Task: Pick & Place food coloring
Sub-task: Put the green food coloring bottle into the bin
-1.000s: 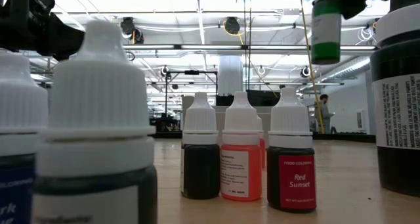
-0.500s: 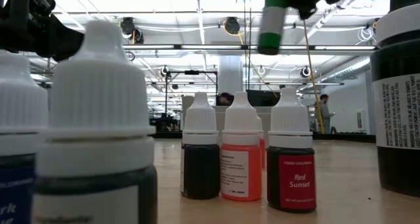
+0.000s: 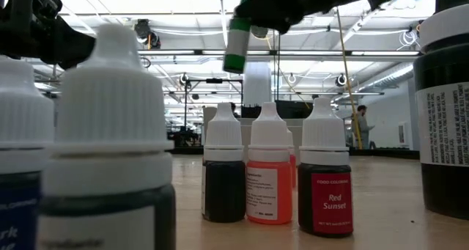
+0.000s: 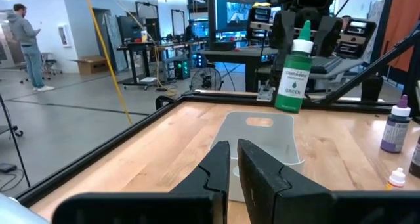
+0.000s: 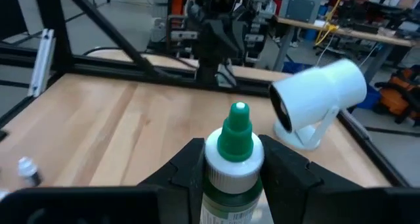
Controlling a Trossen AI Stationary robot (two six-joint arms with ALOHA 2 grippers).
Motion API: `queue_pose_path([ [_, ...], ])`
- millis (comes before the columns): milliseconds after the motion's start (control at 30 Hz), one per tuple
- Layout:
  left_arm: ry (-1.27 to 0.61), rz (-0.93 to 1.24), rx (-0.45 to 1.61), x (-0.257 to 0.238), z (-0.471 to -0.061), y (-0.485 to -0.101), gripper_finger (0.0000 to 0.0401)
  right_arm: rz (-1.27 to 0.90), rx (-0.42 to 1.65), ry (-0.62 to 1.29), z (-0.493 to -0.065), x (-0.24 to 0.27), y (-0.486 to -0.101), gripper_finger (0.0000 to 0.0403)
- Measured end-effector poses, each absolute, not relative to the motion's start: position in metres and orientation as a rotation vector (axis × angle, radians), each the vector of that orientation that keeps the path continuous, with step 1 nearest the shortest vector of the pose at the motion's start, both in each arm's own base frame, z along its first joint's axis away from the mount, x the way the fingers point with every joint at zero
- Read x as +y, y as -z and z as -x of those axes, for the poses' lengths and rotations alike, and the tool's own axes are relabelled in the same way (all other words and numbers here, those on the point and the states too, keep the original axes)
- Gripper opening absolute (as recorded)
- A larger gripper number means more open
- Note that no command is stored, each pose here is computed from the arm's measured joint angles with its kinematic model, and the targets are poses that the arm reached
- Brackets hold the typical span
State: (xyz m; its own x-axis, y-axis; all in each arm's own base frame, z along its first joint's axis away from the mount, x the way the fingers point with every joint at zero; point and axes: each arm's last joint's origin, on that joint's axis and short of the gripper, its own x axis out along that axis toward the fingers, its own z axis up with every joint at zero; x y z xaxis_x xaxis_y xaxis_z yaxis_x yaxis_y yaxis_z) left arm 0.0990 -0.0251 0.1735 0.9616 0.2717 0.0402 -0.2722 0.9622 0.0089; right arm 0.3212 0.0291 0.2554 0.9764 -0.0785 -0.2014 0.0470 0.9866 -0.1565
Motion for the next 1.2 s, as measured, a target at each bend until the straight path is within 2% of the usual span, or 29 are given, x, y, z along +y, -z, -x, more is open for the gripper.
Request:
queue_pose_path([
  [167, -0.275, -0.011, -0.042, -0.025, -0.099, -0.174, 0.0040, 0.137, 0.192, 0.119, -0.342, 0.014, -0.253, 0.0110],
  [567, -0.276, -0.014, -0.044, -0.025, -0.099, -0.174, 0.0040, 0.031, 0.283, 0.239, -0.365, -0.027, -0.208, 0.0110],
  [1200, -0.275, -0.015, -0.043, -0.025, -0.099, -0.174, 0.0040, 0.046, 0.354, 0.231, -0.367, -0.026, -0.192, 0.0111],
])
